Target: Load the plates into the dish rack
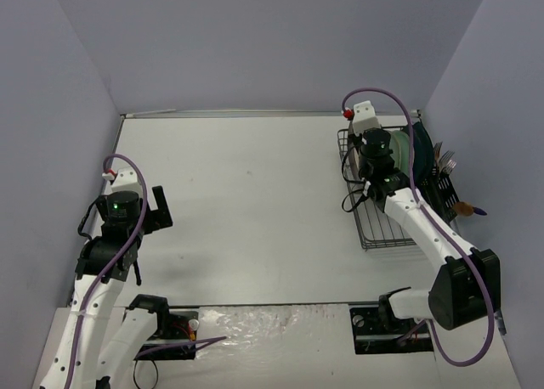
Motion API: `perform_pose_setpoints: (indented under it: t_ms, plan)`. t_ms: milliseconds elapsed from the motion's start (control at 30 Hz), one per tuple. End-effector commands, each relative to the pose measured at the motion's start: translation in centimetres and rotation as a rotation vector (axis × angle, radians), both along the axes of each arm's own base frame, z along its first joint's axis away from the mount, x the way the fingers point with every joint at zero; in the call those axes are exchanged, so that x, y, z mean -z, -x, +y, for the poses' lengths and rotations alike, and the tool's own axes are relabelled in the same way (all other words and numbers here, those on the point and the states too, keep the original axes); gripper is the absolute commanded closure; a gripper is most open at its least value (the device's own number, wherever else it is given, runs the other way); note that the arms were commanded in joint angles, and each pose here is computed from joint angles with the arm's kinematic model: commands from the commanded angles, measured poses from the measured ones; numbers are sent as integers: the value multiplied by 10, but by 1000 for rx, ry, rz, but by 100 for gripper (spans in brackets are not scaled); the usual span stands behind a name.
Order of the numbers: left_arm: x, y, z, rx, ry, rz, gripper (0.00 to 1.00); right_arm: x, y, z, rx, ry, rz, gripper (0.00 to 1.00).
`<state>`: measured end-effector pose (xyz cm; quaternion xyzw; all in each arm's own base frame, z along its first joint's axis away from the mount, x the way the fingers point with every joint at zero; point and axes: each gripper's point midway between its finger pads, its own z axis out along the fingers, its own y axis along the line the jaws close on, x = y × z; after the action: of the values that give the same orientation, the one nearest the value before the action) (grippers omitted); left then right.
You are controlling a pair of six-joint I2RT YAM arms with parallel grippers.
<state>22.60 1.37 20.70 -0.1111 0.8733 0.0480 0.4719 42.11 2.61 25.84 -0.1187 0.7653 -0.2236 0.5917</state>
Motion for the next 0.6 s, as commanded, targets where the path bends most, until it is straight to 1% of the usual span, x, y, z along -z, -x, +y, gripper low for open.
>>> perform_pose_setpoints:
  t_ms: [0,200,367,567]
  plan:
    - [-18,-10,5,-17,-14,-67,3,-144,14,-16,45,-60,-418,100]
    - [-18,-10,5,-17,-14,-67,3,-155,19,-18,44,-35,-432,100]
    - [-18,-10,4,-14,-13,-67,3,-140,15,-18,48,-23,-403,100]
    - [-18,-9,5,-15,-14,-69,3,-107,6,-18,60,-15,-347,100]
